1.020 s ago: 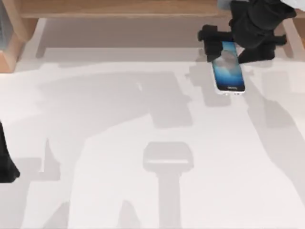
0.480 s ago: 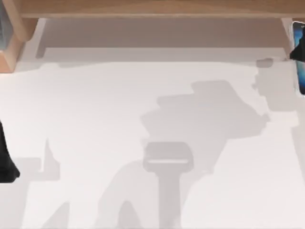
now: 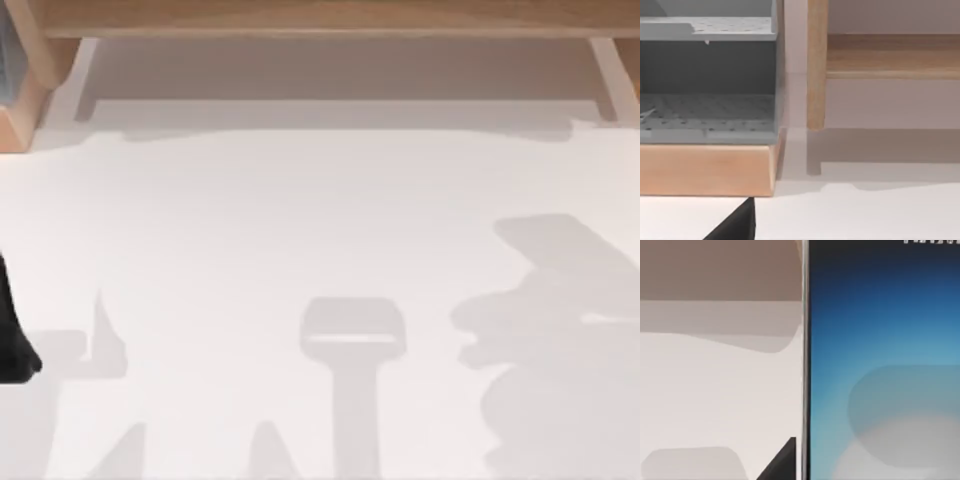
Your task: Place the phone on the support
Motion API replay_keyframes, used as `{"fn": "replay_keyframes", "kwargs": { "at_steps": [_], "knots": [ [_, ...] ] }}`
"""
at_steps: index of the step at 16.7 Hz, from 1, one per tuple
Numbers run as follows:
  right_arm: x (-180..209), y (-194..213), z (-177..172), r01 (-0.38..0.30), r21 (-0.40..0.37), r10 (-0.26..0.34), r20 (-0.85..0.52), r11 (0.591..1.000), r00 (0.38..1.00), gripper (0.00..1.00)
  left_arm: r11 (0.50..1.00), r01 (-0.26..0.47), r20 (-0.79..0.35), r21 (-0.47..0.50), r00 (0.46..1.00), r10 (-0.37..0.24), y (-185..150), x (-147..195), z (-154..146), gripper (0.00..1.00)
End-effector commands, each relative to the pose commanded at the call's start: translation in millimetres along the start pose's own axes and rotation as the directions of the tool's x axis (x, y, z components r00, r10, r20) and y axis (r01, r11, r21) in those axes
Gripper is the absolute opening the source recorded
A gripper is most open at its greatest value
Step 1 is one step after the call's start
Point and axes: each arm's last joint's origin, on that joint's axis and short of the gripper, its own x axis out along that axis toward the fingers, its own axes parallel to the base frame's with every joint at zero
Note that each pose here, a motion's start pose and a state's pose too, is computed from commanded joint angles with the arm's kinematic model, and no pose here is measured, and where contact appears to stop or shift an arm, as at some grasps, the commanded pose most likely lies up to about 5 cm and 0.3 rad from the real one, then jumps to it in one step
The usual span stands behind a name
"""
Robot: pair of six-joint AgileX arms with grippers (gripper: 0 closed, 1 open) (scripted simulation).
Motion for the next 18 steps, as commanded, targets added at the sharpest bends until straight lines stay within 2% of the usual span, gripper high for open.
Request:
{"fn": "replay_keyframes", "kwargs": {
  "at_steps": [4, 9, 18],
  "knots": [
    [-34.9, -28.1, -29.9, 0.087, -0.057, -0.078, 0.142, 0.995, 0.987, 0.0, 1.0, 0.0, 0.0, 0.0, 1.0, 0.0, 0.0, 0.0, 0.0, 1.0],
    [-57.4, -49.0, -61.2, 0.172, -0.077, -0.151, 0.219, 0.982, 0.964, 0.0, 1.0, 0.0, 0.0, 0.0, 1.0, 0.0, 0.0, 0.0, 0.0, 1.0],
    [-56.8, -50.5, -62.9, 0.171, -0.08, -0.149, 0.228, 0.982, 0.962, 0.0, 1.0, 0.0, 0.0, 0.0, 1.0, 0.0, 0.0, 0.0, 0.0, 1.0]
  ]
}}
